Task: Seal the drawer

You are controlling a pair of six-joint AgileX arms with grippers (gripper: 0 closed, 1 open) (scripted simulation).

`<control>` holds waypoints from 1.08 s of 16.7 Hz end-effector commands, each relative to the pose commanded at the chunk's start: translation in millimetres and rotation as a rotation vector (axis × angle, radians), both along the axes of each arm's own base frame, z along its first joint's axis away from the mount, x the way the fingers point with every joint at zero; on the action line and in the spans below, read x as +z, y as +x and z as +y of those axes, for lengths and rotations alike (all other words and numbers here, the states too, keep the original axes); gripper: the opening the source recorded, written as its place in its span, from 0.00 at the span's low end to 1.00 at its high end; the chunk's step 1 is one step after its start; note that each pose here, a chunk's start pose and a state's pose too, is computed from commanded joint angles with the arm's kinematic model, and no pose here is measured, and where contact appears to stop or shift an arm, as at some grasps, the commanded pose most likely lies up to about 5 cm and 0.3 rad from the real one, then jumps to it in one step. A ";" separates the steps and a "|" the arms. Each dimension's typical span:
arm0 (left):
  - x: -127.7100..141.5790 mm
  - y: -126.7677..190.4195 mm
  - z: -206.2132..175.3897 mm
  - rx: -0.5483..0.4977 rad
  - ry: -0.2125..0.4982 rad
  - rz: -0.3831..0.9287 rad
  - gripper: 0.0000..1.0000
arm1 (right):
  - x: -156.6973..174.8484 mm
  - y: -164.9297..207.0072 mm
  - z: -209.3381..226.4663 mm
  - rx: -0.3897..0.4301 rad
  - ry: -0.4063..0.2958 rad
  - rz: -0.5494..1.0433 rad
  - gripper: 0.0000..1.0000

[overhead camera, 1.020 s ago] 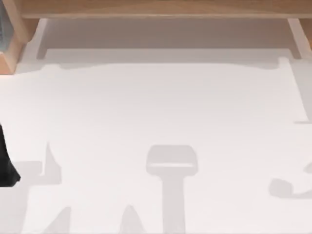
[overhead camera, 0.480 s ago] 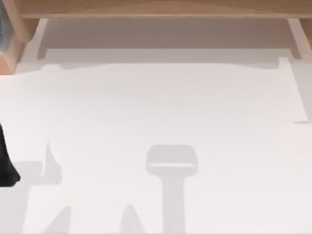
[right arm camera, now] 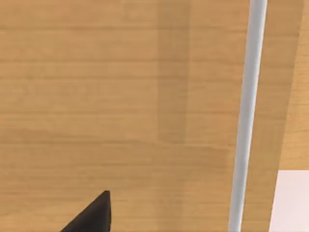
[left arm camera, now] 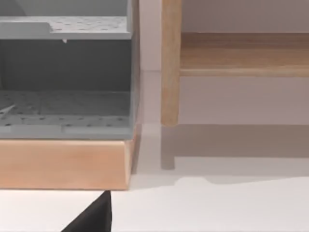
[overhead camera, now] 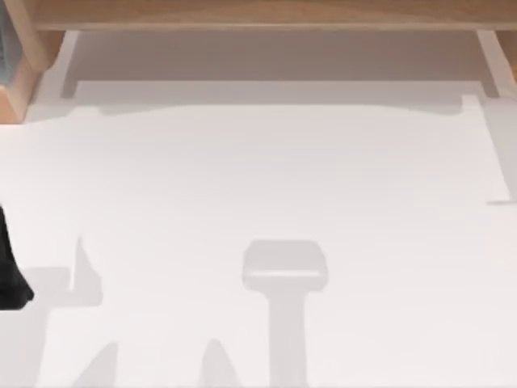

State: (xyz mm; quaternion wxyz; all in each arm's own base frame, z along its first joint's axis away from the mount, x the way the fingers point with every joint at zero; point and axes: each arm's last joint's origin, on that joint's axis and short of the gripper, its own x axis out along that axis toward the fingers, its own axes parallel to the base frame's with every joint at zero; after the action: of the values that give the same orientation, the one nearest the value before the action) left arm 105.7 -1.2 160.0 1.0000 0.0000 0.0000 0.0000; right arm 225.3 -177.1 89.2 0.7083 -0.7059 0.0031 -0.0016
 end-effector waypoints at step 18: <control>0.0 0.0 0.0 0.000 0.000 0.000 1.00 | 0.0 24.8 -1.8 -0.003 -0.003 -0.002 0.40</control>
State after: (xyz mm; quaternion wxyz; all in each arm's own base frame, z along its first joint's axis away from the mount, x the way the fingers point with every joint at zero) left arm 105.7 -1.2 160.0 1.0000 0.0000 0.0000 0.0000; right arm 250.0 -178.9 89.2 0.7071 -0.7071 0.0035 -0.0035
